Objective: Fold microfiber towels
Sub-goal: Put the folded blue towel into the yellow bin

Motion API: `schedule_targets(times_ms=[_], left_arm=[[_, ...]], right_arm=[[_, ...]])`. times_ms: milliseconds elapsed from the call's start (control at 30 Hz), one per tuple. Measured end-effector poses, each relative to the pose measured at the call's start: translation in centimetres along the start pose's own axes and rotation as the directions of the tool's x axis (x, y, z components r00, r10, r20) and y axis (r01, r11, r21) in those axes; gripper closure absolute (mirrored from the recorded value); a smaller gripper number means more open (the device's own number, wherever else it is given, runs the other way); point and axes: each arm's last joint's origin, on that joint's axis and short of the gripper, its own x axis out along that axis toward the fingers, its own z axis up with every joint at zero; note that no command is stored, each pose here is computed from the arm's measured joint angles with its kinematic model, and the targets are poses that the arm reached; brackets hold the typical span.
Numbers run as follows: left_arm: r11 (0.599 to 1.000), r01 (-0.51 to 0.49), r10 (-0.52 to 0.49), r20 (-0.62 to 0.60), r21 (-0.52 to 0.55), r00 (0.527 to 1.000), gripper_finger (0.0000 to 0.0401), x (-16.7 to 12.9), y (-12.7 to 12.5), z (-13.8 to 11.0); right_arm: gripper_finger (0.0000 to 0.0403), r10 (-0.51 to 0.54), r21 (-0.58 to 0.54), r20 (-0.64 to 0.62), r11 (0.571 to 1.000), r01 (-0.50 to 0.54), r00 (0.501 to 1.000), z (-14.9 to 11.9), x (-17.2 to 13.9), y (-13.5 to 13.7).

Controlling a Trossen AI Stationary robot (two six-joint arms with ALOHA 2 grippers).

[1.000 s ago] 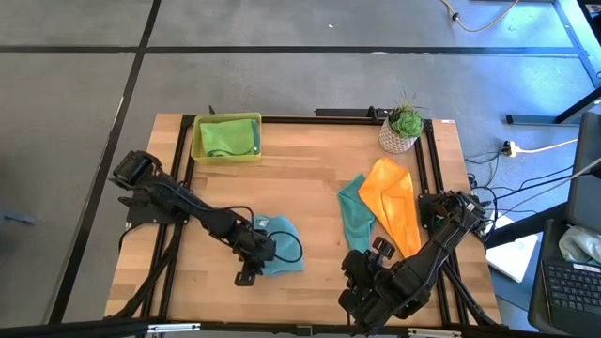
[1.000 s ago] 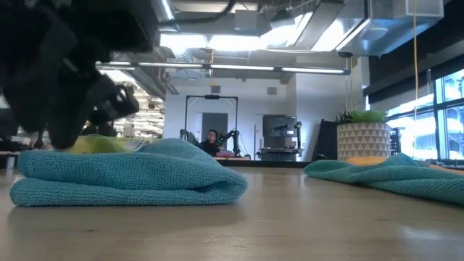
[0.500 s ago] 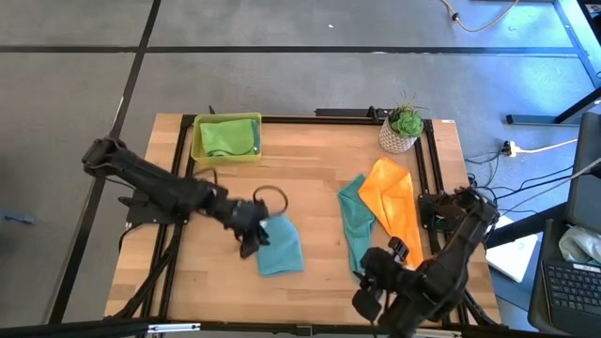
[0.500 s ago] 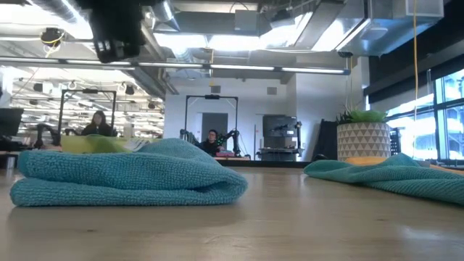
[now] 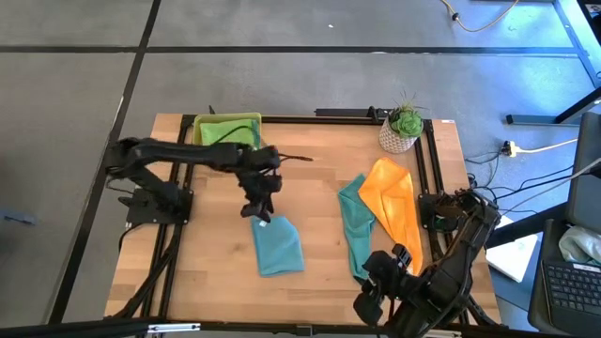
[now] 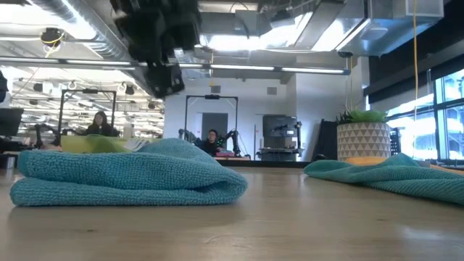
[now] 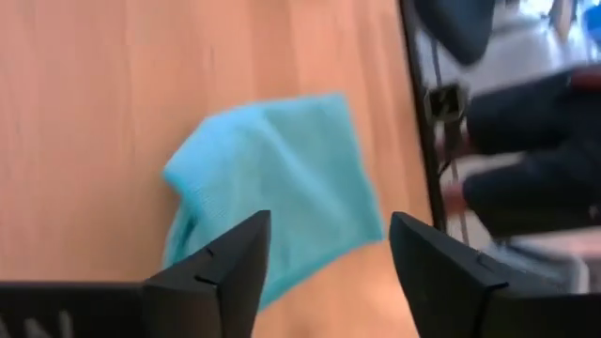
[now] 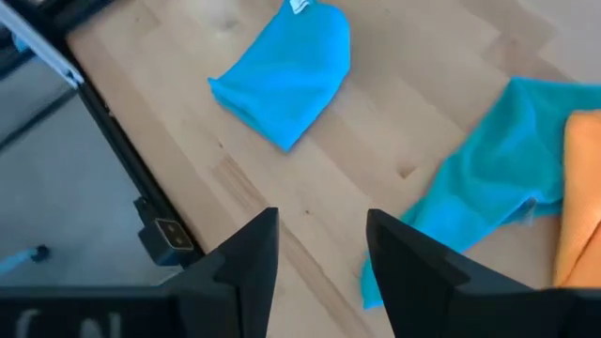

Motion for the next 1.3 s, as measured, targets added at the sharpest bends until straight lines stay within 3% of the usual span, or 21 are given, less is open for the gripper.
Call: schedule_targets(times_ms=[233,400,633,900,1300], left_arm=[[0.994,0.083,-0.100,-0.249,-0.078,0.963,0.0162,2.6,5.4,0.5],[0.984,0.121,-0.156,-0.301,-0.132,0.941,0.0158,3.0,8.0,0.5],[0.987,0.089,-0.126,-0.310,-0.130,0.942,0.0154,3.6,10.0,0.7],[0.989,0.049,-0.096,-0.366,-0.137,0.926,0.0151,7.2,10.0,0.7],[0.997,0.011,-0.038,-0.391,-0.073,0.920,0.0151,10.0,7.9,0.7]], right_arm=[[0.0238,0.000,0.061,0.004,0.998,0.000,1.000,0.0,0.0,0.0],[0.0238,0.001,0.116,0.003,0.993,-0.001,1.000,0.0,0.0,0.0],[0.0238,0.002,0.119,0.005,0.993,-0.003,1.000,0.0,0.0,0.0],[0.0238,0.011,0.106,0.002,0.994,-0.011,1.000,-0.4,-0.3,0.1],[0.0238,0.035,0.067,-0.007,0.997,-0.034,0.999,-1.7,-1.3,0.0]])
